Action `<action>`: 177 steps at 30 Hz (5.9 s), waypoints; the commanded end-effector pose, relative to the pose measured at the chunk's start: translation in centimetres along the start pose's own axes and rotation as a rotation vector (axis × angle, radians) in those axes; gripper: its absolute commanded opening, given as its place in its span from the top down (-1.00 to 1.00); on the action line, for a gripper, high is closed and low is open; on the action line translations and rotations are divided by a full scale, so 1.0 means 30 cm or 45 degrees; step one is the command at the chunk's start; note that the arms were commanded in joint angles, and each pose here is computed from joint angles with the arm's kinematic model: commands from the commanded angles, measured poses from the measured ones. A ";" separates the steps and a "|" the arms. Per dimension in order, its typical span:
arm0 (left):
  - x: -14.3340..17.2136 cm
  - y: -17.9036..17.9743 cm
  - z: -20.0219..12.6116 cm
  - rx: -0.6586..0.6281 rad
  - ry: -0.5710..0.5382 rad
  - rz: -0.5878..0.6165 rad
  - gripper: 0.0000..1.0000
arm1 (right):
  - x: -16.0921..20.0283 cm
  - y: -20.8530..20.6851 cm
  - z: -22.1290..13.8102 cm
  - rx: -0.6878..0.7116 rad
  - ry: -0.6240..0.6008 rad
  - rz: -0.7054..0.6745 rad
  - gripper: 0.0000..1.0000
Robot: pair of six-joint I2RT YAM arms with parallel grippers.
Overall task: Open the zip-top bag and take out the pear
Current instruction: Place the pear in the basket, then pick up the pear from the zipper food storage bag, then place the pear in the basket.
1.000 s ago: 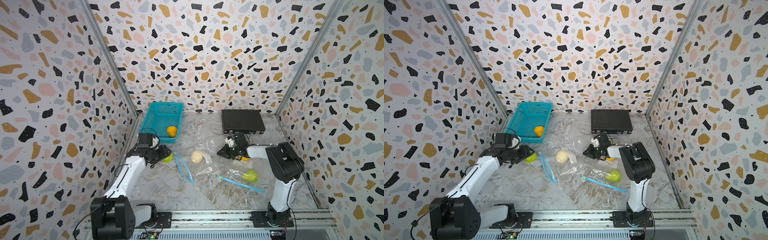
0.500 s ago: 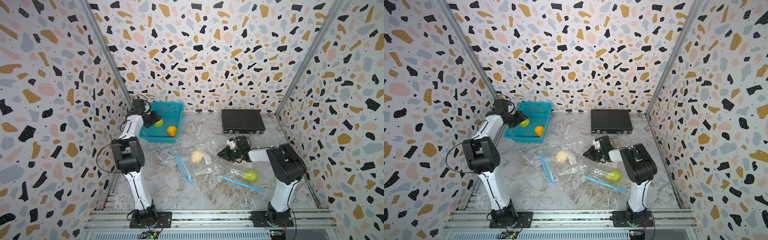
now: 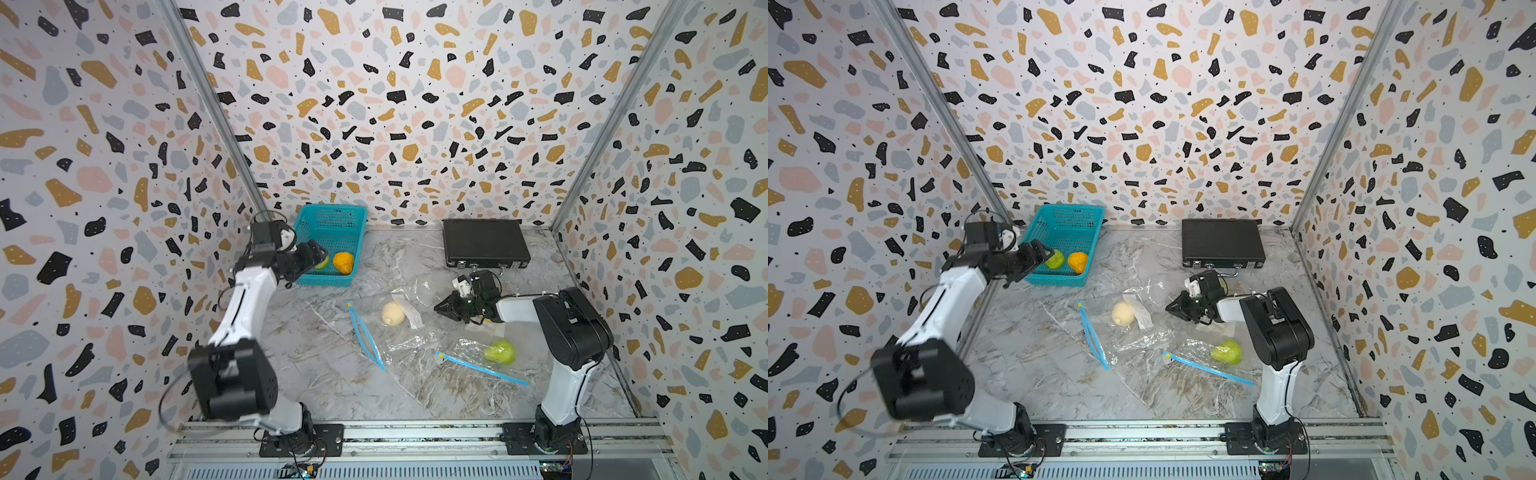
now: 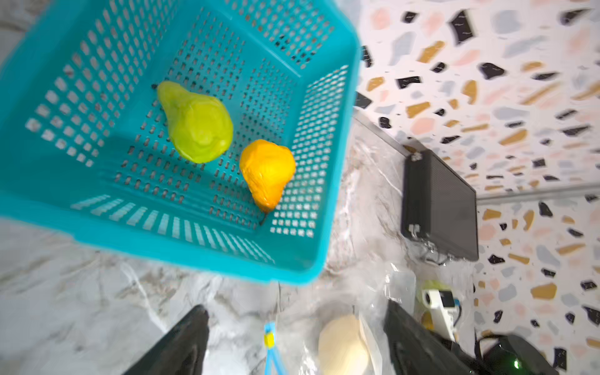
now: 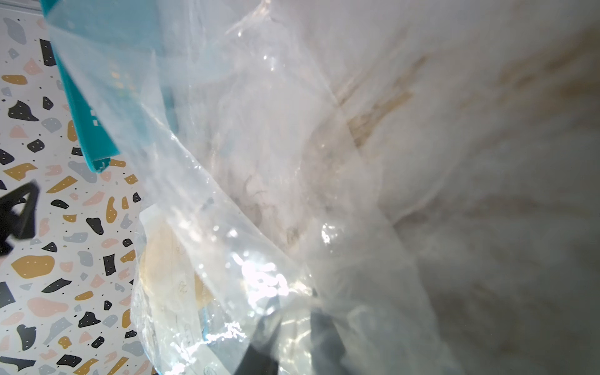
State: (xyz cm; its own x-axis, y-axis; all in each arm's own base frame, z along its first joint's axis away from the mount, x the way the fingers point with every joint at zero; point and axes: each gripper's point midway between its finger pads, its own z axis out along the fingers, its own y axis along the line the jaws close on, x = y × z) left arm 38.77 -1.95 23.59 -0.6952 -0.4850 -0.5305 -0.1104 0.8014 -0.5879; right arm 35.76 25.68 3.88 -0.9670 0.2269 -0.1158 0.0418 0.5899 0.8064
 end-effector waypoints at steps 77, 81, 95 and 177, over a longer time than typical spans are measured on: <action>0.643 -0.150 0.376 0.310 0.278 -0.139 -0.67 | 0.138 0.220 0.338 0.044 0.365 -0.351 0.96; 0.675 -0.098 0.414 0.206 0.333 -0.142 -0.66 | 0.145 0.224 0.323 0.044 0.370 -0.364 0.97; 0.680 -0.092 0.516 0.140 0.392 -0.026 -0.34 | 0.210 0.256 0.296 -0.016 0.426 -0.405 1.00; 0.502 -0.481 -0.040 0.681 0.094 0.463 -0.98 | 0.246 -0.107 -0.706 0.145 -0.373 0.222 0.83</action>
State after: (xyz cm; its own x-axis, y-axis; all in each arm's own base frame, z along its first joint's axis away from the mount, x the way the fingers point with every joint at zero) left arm 28.19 -20.05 21.89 -0.7823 -0.1794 -0.5965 0.3748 0.6293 -0.6808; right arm 21.40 8.35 7.34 -0.8304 0.5513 -0.0810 0.3485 0.6272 0.6965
